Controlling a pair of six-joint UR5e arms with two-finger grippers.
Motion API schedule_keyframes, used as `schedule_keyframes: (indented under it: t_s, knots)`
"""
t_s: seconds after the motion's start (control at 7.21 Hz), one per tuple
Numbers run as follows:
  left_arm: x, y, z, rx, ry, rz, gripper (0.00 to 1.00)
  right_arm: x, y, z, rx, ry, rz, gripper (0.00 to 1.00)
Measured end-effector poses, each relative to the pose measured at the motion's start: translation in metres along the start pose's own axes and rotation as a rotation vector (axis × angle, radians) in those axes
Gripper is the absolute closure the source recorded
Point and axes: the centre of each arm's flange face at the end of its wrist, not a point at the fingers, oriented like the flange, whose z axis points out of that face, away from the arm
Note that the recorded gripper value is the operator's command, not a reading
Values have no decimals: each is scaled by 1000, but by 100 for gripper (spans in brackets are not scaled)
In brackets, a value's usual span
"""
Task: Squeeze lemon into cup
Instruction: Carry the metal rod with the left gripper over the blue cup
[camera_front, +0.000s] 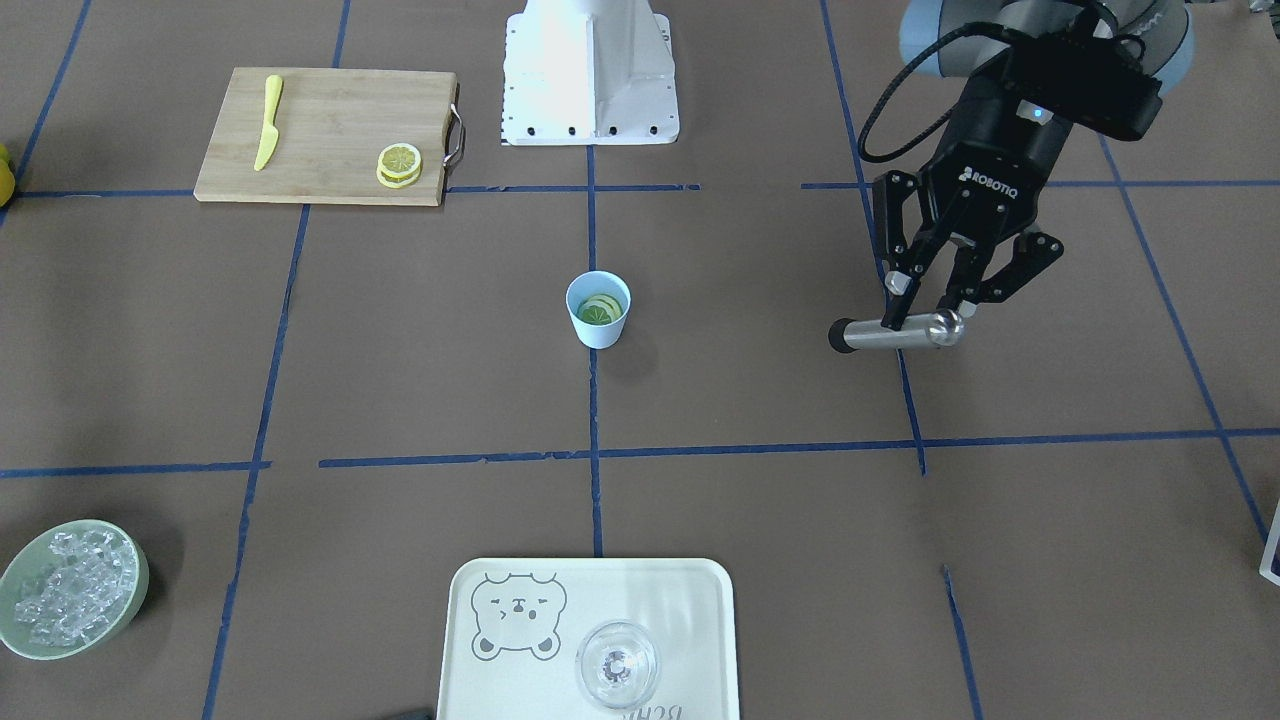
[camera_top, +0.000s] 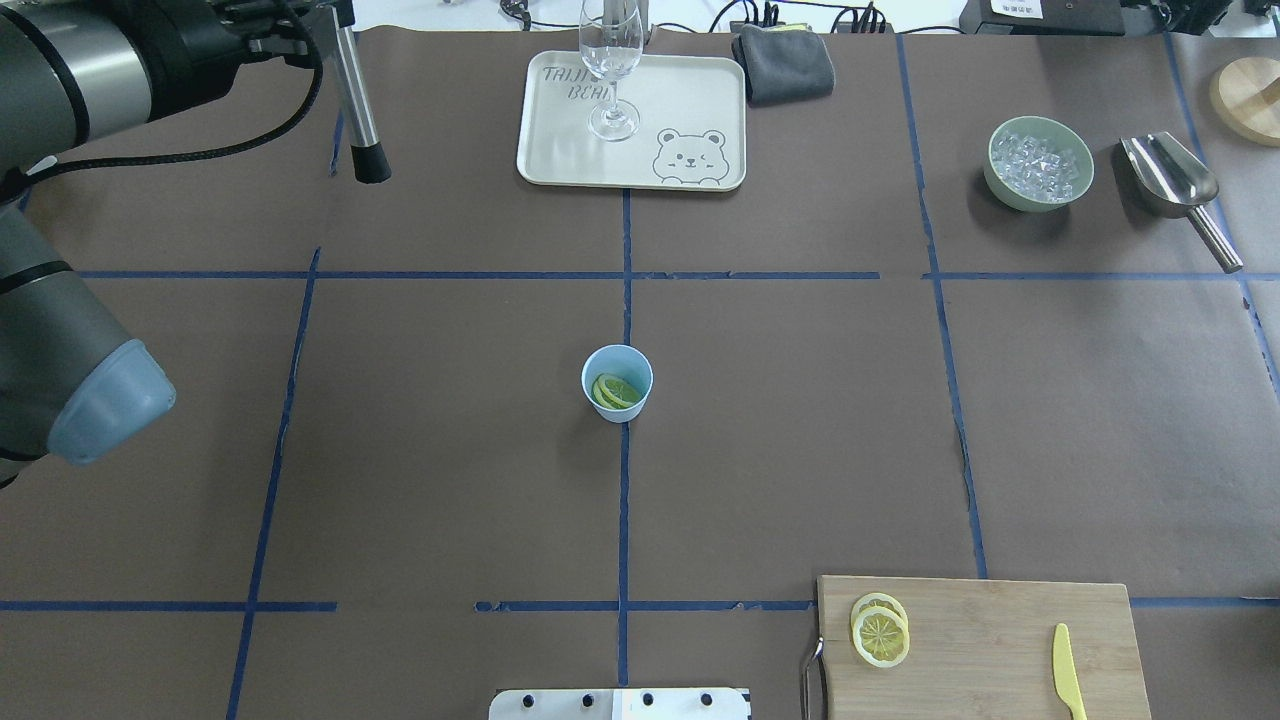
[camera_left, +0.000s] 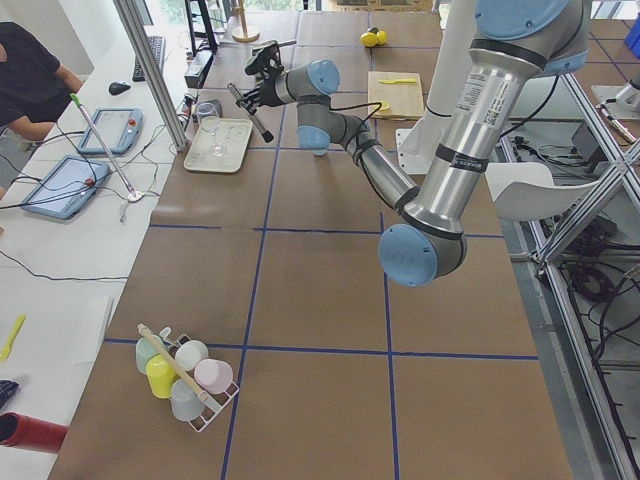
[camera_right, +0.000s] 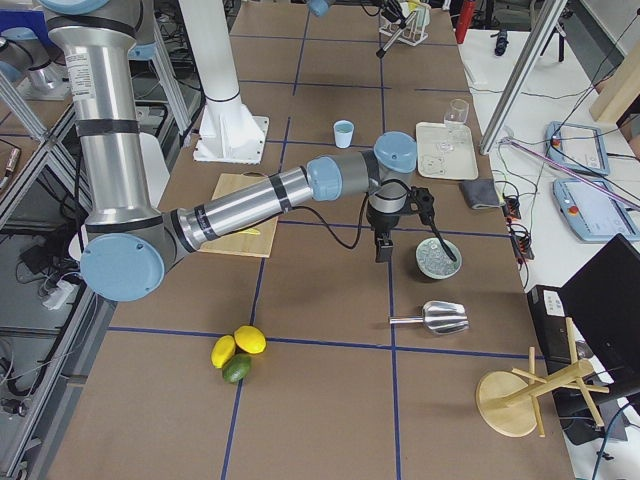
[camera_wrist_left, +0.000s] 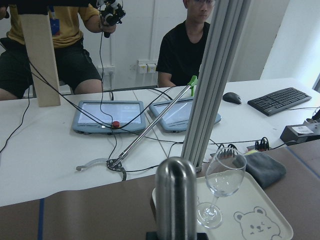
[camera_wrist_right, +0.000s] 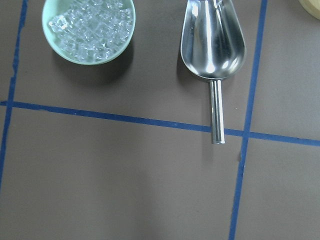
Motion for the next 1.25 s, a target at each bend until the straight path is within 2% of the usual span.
schedule_keyframes:
  t_s: [0.42, 0.69, 0.83, 0.97, 1.25]
  knots:
    - [17, 0, -6, 47, 83, -6, 100, 77, 12, 26, 22, -9, 11, 0]
    - [26, 7, -13, 111, 182, -10, 100, 97, 10, 38, 24, -20, 21, 0]
    - [34, 12, -14, 131, 208, -16, 100, 97, 7, 38, 28, -22, 19, 0]
    - [50, 28, -11, 170, 198, -36, 100, 97, 7, 37, 30, -26, 19, 0]
    - [94, 81, -8, 277, 96, -104, 100, 95, 8, 36, 33, -56, 22, 0]
